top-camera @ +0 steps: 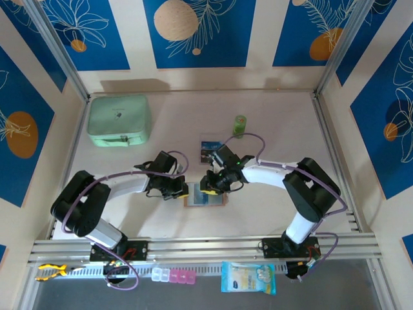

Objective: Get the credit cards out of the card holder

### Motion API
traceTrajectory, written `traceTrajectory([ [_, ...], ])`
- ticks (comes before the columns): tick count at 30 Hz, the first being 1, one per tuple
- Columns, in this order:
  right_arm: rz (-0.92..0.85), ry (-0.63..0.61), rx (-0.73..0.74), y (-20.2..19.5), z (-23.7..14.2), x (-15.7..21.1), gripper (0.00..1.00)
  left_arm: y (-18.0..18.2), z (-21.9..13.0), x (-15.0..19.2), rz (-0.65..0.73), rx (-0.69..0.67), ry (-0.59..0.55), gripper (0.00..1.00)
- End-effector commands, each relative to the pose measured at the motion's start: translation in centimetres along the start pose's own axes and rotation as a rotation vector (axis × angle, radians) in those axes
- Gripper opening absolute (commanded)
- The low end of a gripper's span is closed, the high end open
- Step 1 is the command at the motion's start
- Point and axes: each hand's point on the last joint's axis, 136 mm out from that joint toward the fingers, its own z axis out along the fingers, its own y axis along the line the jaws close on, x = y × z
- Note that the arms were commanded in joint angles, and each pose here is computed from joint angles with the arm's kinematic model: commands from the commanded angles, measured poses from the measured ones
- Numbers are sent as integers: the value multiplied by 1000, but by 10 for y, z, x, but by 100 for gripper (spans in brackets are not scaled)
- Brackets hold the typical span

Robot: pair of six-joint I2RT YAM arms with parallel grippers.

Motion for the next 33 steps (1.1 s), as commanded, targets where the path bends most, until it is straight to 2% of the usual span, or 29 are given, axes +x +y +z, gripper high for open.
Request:
traceTrajectory([
  [1, -2, -7, -14, 0, -8, 3, 29, -15, -14, -8, 19, 17, -27, 1],
  [12, 27, 15, -35, -11, -5, 7, 28, -41, 5, 1, 77, 35, 24, 0],
  [27, 59, 42, -19, -24, 7, 9, 25, -8, 15, 9, 66, -94, 51, 0],
  [33, 65, 49, -9, -28, 10, 9, 25, -5, 17, 10, 65, -103, 58, 0],
])
